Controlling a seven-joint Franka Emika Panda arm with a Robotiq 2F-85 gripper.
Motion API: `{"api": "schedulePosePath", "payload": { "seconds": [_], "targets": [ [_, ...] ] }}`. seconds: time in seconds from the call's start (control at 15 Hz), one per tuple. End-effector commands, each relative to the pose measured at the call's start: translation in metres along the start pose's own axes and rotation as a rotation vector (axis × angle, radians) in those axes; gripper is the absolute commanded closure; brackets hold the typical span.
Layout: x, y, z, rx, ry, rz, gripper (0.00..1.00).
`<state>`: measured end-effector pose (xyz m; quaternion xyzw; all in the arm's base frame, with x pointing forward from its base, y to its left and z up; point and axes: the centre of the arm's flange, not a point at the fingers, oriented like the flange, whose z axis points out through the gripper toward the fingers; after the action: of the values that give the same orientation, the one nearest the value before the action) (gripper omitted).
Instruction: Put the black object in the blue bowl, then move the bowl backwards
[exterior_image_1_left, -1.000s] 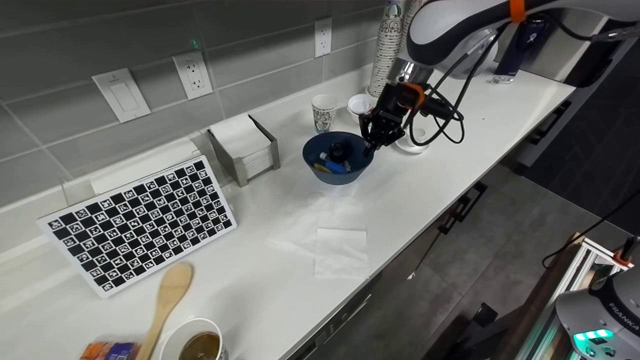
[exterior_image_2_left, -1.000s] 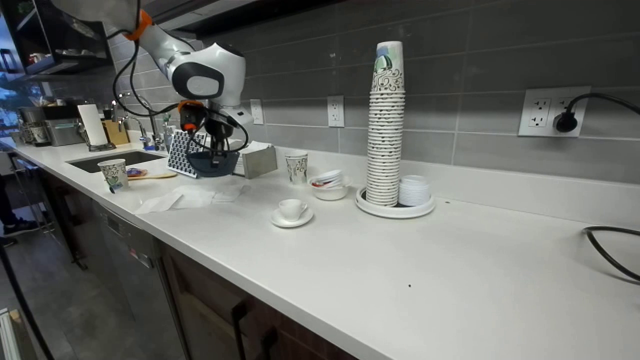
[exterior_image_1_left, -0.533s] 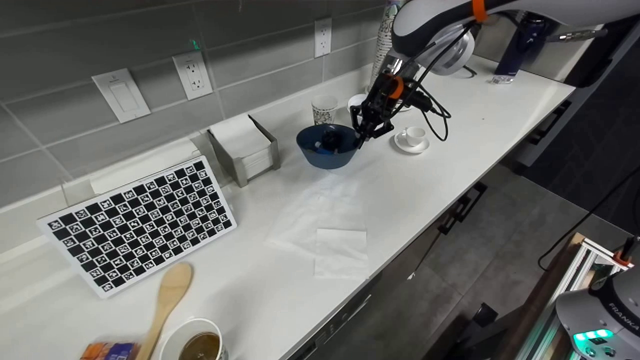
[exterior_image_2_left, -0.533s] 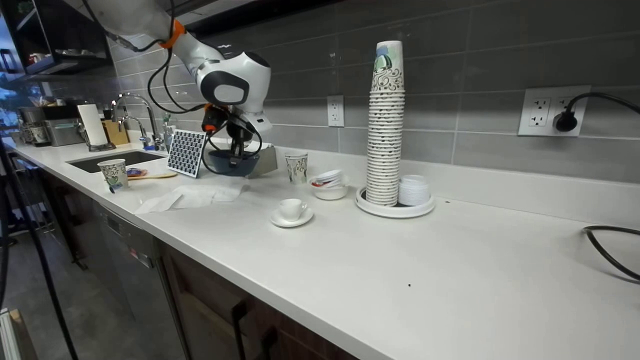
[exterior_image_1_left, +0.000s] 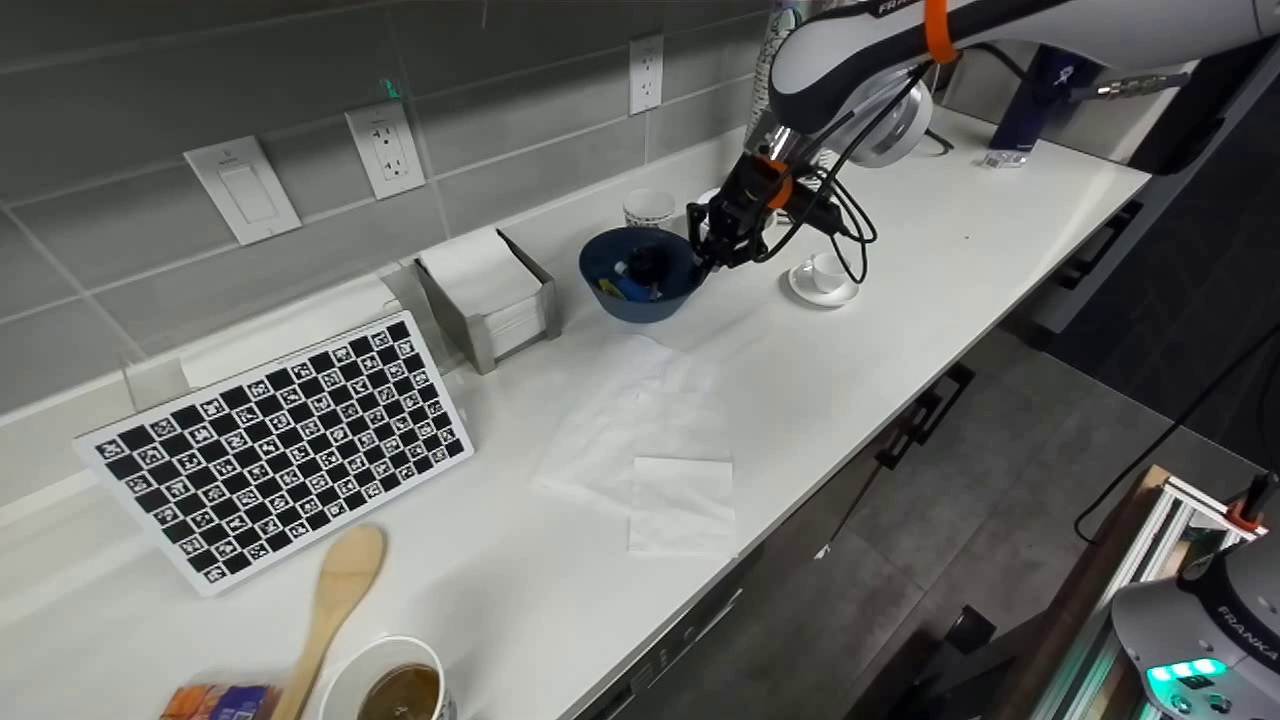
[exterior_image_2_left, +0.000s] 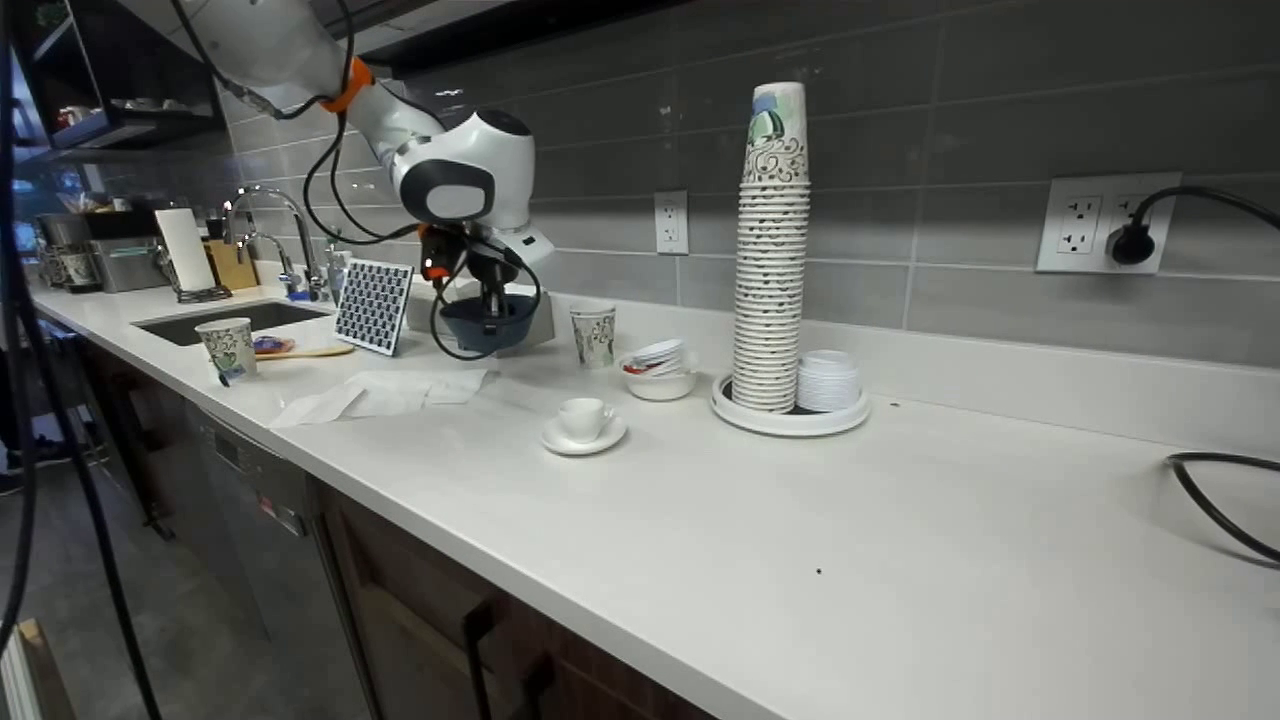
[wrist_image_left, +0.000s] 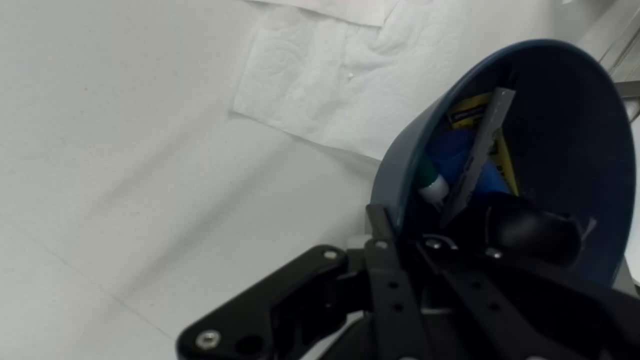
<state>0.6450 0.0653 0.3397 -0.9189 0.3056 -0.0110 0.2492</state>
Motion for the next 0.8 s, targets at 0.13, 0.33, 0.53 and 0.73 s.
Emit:
{"api": "schedulePosePath", "payload": {
  "seconds": [0.13,0.33,0.53,0.73],
  "targets": [
    [0.009,0.007,0.019,-0.009,0.031,0.000,0.99],
    [0.011,0.014,0.032,-0.034,0.010,0.012,0.99],
    [0.013,0.019,0.040,-0.043,0.001,0.022,0.99],
    [0.014,0.022,0.044,-0.054,-0.016,0.031,0.94]
  ]
}}
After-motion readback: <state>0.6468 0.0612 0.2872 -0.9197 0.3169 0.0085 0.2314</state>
